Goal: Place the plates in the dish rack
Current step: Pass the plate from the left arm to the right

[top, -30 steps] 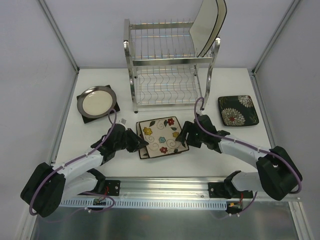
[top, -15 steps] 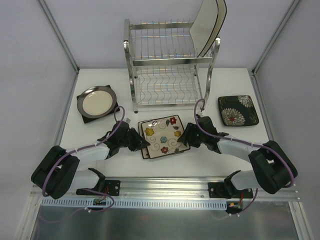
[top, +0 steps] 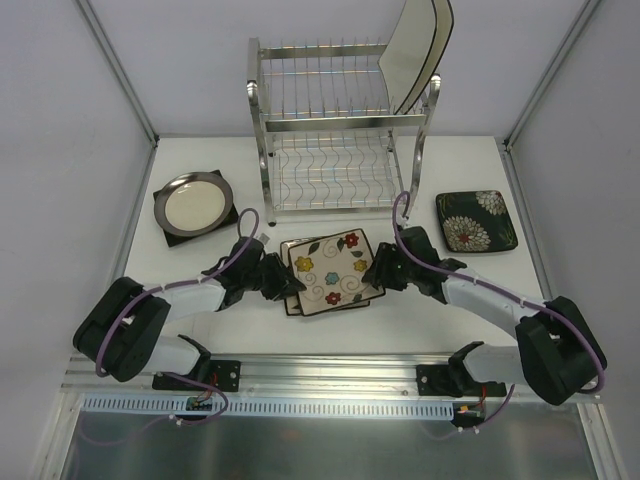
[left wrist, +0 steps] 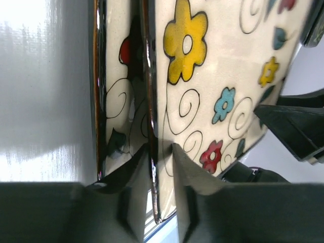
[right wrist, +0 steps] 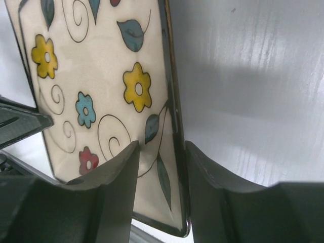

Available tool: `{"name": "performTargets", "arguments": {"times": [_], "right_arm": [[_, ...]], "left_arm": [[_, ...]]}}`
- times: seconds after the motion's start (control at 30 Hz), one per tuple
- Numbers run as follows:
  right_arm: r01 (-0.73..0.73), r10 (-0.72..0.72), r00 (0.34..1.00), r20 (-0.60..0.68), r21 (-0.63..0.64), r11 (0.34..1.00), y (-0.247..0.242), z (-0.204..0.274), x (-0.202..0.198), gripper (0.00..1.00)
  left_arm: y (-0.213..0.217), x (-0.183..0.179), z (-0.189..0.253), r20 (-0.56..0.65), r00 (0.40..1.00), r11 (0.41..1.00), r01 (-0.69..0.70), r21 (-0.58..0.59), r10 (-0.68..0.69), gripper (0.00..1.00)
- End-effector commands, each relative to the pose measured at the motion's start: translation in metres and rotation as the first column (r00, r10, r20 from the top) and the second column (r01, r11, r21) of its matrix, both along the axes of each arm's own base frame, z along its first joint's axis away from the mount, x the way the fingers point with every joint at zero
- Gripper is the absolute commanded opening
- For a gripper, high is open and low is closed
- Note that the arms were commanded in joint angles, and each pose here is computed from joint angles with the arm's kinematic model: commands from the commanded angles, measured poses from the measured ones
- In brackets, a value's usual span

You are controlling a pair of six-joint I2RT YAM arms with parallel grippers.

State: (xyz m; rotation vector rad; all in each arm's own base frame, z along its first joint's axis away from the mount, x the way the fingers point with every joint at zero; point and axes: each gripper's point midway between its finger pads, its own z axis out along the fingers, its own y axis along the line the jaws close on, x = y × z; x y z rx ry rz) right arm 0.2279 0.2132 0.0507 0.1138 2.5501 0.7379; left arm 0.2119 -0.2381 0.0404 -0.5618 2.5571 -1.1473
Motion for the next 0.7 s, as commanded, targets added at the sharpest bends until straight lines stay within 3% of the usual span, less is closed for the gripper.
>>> {"name": "performTargets", "arguments": {"times": [0.0, 0.1, 0.17, 0.27, 0.4, 0.5, 0.67], "right_arm": [[-0.065, 0.059, 0.995, 0.084, 0.063, 0.996, 0.019, 0.044, 0.008, 0.17], [-0.071, 0.064, 0.994, 0.092, 0.068, 0.995, 0.019, 0.051, 0.007, 0.14], [-0.072, 0.065, 0.993, 0.098, 0.078, 0.994, 0.020, 0.057, 0.007, 0.10], [-0.071, 0.058, 0.990, 0.126, 0.102, 0.992, 0.021, 0.072, 0.008, 0.00], [-0.079, 0.058, 0.986, 0.154, 0.133, 0.988, 0.025, 0.090, 0.011, 0.01], [-0.080, 0.050, 0.982, 0.181, 0.167, 0.983, 0.027, 0.108, 0.014, 0.01], [-0.091, 0.047, 0.975, 0.218, 0.197, 0.976, 0.028, 0.136, 0.018, 0.01]], "left_arm": [[-0.012, -0.004, 0.007, 0.029, 0.995, 0.995, 0.095, -0.013, -0.094, 0.25], [-0.013, -0.003, 0.007, 0.029, 0.995, 0.995, 0.099, -0.010, -0.098, 0.38], [-0.014, -0.002, 0.008, 0.034, 0.994, 0.995, 0.102, -0.010, -0.101, 0.51], [-0.014, 0.000, 0.012, 0.050, 0.993, 0.994, 0.104, -0.011, -0.104, 0.68], [-0.013, 0.001, 0.017, 0.067, 0.993, 0.995, 0.101, -0.009, -0.100, 0.83], [-0.013, 0.003, 0.025, 0.090, 0.991, 0.995, 0.098, -0.013, -0.097, 0.91], [-0.012, 0.007, 0.036, 0.134, 0.988, 0.996, 0.086, -0.020, -0.083, 0.95]]}}
